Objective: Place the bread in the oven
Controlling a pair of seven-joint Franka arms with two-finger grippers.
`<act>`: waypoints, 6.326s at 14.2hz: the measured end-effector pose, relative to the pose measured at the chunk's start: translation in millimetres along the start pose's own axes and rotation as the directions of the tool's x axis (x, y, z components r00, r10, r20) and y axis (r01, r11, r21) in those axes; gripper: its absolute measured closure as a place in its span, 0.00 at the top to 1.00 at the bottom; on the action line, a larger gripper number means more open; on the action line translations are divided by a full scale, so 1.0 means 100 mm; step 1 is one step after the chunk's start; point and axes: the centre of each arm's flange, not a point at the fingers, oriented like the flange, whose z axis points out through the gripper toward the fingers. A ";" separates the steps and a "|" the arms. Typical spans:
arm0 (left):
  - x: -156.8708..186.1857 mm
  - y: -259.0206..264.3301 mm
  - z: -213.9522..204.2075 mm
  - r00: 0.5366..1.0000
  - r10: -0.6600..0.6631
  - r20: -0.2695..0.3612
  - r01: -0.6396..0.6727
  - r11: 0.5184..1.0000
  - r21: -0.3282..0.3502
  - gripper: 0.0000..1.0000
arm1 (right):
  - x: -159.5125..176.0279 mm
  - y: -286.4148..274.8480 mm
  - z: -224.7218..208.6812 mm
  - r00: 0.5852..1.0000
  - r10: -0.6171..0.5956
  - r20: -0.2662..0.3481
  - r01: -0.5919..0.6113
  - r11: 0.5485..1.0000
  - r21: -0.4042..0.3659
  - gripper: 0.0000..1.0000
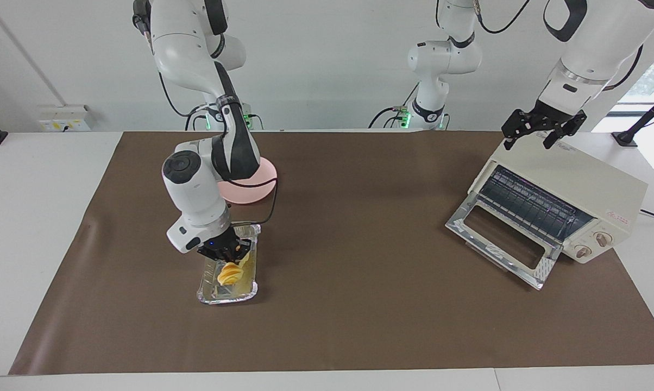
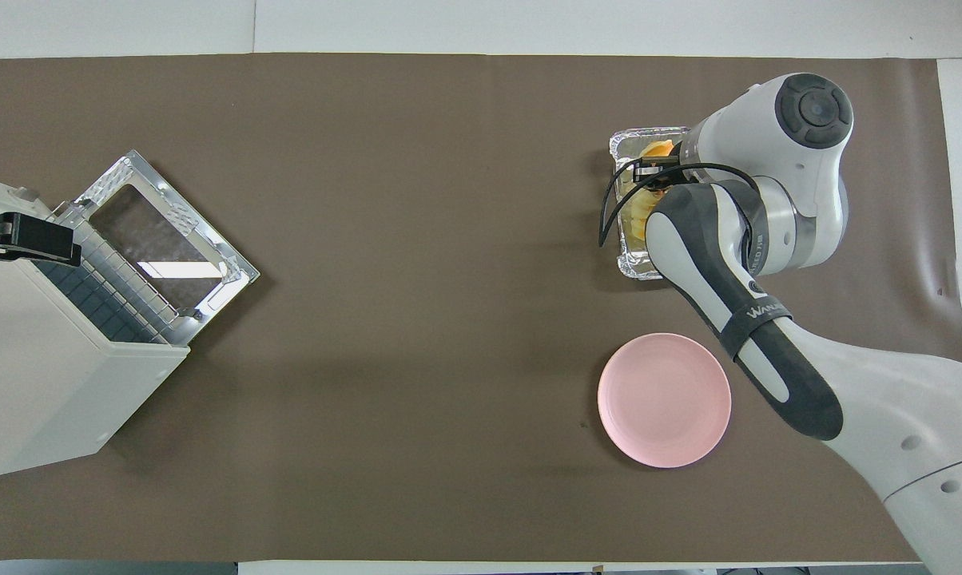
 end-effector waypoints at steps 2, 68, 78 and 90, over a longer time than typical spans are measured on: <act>0.00 0.00 0.00 1.000 0.000 0.000 0.000 1.000 0.000 1.00 | -0.04 0.00 0.06 1.000 -0.001 0.002 0.001 1.000 -0.001 0.11; -0.07 0.14 -0.01 0.999 0.020 0.032 -0.019 0.999 -0.027 1.00 | -0.60 -2.54 -0.05 0.992 0.129 -0.007 -0.126 0.980 0.155 0.02; -0.07 0.09 -0.01 0.999 0.011 0.033 -0.010 1.000 -0.028 1.00 | -0.76 -2.54 0.37 0.993 0.121 0.012 -0.121 0.984 0.129 0.42; 0.40 1.22 0.27 0.994 0.095 0.053 -0.091 0.993 -0.074 1.00 | -0.24 0.25 -1.79 0.991 0.057 0.123 -0.055 0.998 -0.020 1.00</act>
